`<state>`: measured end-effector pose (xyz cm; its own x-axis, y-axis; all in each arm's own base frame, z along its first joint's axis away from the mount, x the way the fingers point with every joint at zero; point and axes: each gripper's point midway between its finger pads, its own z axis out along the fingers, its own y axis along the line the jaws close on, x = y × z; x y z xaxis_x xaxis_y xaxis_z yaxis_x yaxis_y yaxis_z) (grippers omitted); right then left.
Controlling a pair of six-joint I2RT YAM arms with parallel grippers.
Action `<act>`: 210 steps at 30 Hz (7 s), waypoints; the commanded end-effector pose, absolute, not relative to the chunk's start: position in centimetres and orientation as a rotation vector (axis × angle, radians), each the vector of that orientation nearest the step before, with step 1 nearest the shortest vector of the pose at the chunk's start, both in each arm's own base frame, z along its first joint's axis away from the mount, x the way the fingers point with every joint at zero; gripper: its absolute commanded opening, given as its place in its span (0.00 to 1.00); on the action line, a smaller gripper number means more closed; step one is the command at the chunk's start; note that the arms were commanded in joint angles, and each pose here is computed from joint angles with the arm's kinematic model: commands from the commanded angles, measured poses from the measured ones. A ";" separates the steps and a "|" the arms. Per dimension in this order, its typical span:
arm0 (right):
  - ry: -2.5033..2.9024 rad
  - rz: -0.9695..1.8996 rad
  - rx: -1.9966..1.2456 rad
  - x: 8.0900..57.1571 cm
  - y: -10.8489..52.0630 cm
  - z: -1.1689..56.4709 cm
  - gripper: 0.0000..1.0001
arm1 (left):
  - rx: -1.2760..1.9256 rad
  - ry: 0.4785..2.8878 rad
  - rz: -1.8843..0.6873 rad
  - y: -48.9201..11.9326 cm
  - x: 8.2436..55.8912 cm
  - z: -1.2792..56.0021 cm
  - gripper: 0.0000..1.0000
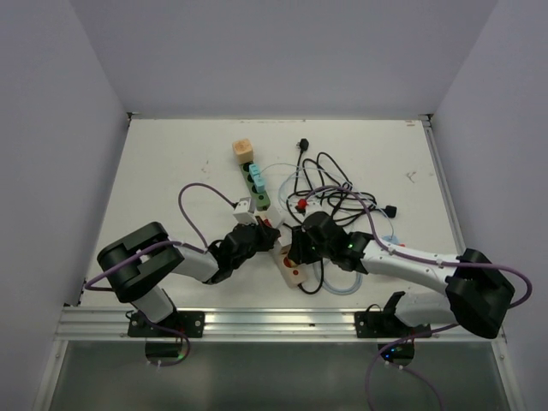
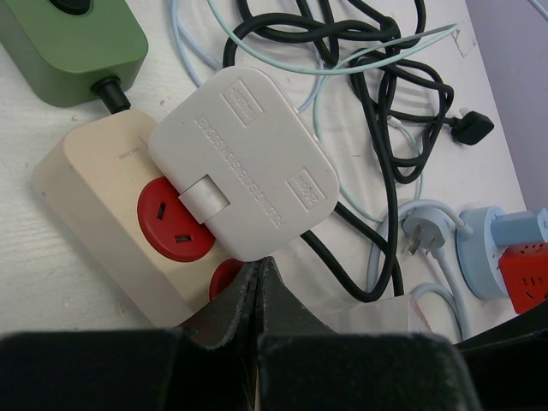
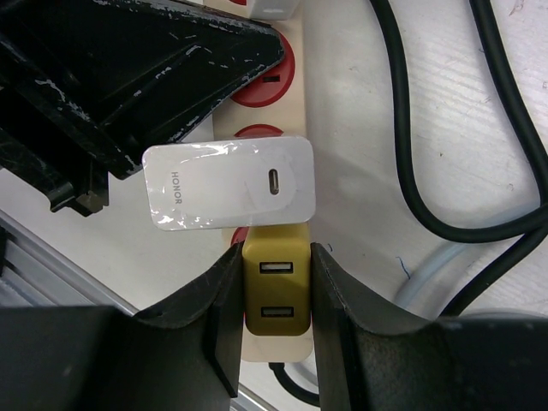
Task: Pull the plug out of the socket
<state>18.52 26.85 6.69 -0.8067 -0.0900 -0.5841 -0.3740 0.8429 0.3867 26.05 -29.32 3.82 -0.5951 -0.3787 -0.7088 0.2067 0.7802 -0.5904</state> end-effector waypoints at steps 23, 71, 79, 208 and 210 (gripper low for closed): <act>2.381 0.962 -0.300 17.6 30.6 11.2 0.00 | 0.011 2.393 -0.379 -22.9 21.6 -5.9 0.00; 2.364 0.621 -0.539 16.9 32.7 13.1 0.00 | 0.027 2.406 -0.333 -23.3 21.7 -6.2 0.00; 2.384 0.806 -0.478 16.6 31.5 13.0 0.00 | 0.027 2.405 -0.332 -23.3 21.7 -6.2 0.00; 2.275 0.495 -0.694 21.7 27.1 13.7 0.85 | 0.028 2.311 -0.469 -23.3 20.8 -4.2 0.00; 2.283 0.454 -0.703 21.7 27.2 13.1 0.85 | 0.028 2.309 -0.476 -23.3 20.8 -4.2 0.00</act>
